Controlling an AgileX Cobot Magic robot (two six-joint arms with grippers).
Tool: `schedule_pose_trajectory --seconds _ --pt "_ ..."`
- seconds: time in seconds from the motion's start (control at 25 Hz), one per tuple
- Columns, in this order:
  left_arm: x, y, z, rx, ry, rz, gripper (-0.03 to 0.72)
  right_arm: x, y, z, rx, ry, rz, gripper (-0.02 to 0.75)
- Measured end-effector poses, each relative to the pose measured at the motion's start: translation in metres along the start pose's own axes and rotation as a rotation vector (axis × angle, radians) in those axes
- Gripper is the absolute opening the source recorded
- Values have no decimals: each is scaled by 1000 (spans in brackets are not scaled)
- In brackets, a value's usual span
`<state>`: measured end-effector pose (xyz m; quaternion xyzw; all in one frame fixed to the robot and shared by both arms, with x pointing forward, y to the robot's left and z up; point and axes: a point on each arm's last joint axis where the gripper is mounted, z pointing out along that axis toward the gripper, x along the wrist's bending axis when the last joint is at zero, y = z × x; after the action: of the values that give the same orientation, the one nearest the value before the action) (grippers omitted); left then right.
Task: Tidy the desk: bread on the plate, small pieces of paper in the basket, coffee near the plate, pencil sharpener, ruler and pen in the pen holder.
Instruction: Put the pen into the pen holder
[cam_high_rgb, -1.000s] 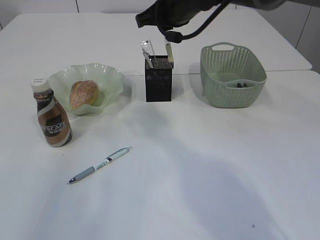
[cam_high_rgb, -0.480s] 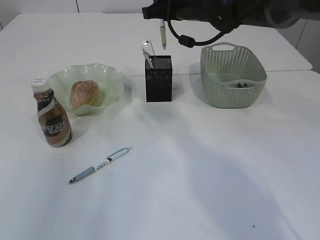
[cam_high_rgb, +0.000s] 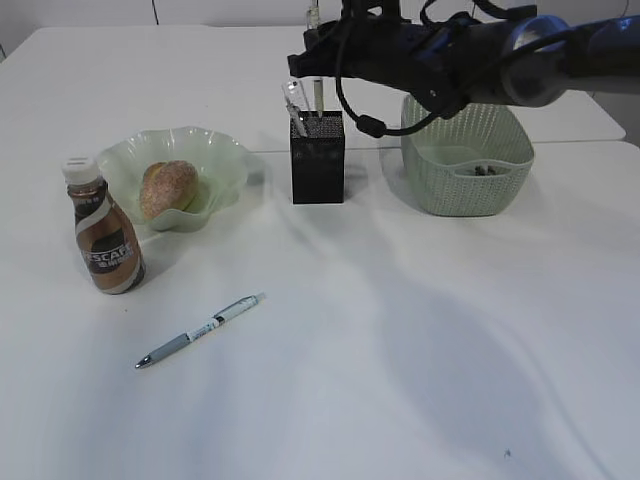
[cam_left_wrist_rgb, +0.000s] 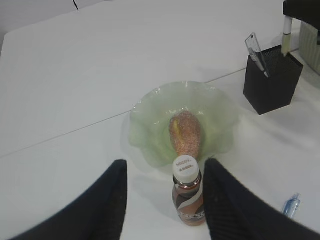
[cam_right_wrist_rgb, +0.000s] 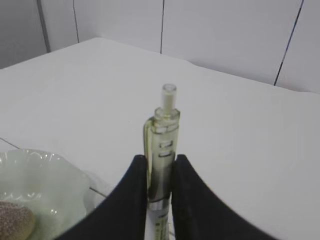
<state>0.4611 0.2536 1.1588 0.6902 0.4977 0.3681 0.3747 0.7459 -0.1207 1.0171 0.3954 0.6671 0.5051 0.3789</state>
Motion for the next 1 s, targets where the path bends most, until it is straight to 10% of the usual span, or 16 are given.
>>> schedule_pose_trajectory --seconds 1.0 --pt "0 2 0 -21 1 2 347 2 -25 15 -22 30 -10 118"
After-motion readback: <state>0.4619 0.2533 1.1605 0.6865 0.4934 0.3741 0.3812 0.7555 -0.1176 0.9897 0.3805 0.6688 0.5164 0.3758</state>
